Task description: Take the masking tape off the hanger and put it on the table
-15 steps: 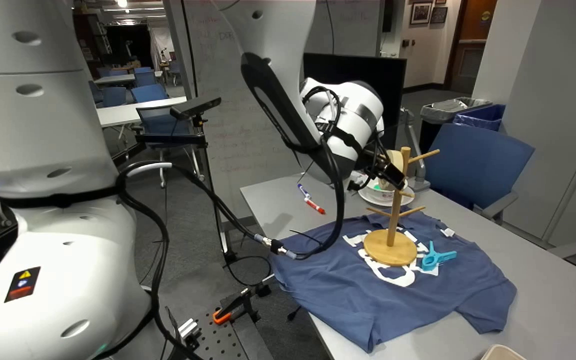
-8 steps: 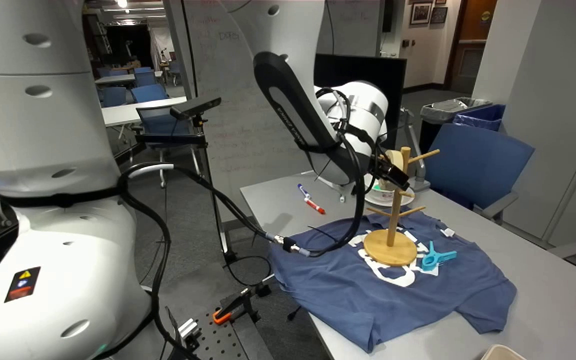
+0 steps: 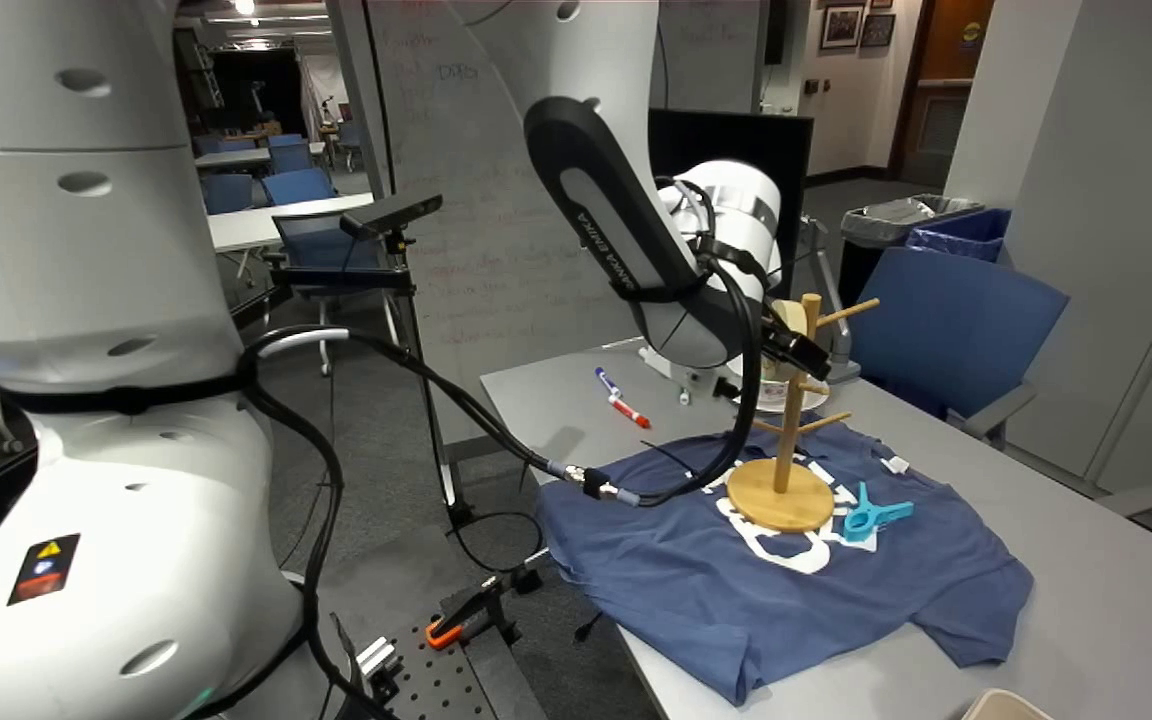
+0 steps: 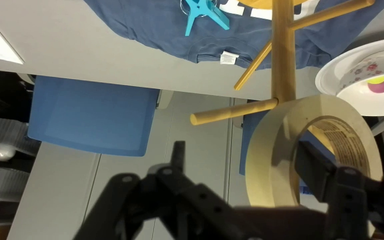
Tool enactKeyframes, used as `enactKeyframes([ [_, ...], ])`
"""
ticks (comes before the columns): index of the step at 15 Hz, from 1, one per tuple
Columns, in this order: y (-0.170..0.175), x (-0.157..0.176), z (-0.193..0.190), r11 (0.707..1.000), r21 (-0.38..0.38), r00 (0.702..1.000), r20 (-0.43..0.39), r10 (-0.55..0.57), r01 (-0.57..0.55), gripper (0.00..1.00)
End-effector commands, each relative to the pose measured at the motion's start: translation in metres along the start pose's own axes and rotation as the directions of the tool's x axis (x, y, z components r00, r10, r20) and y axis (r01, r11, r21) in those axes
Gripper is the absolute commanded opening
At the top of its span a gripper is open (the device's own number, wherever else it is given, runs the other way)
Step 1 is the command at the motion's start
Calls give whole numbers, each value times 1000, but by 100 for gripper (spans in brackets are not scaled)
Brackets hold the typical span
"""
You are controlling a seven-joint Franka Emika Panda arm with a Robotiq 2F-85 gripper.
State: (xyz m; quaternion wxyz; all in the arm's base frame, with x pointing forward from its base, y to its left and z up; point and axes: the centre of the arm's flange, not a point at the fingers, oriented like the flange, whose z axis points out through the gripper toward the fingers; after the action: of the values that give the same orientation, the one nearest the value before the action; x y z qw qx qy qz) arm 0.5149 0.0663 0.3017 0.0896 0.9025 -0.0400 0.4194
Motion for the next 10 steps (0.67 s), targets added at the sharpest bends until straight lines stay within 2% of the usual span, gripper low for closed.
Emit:
enactKeyframes([
  [1,5,-5,10,1000,-15,1000,-30,7,-8,53],
  [7,7,-4,12,1000,-24,999,-40,13,-13,6],
  [8,7,-2,11,1000,-23,999,-44,17,-18,3],
  [10,6,3,9,1000,-19,998,-55,23,-24,5],
])
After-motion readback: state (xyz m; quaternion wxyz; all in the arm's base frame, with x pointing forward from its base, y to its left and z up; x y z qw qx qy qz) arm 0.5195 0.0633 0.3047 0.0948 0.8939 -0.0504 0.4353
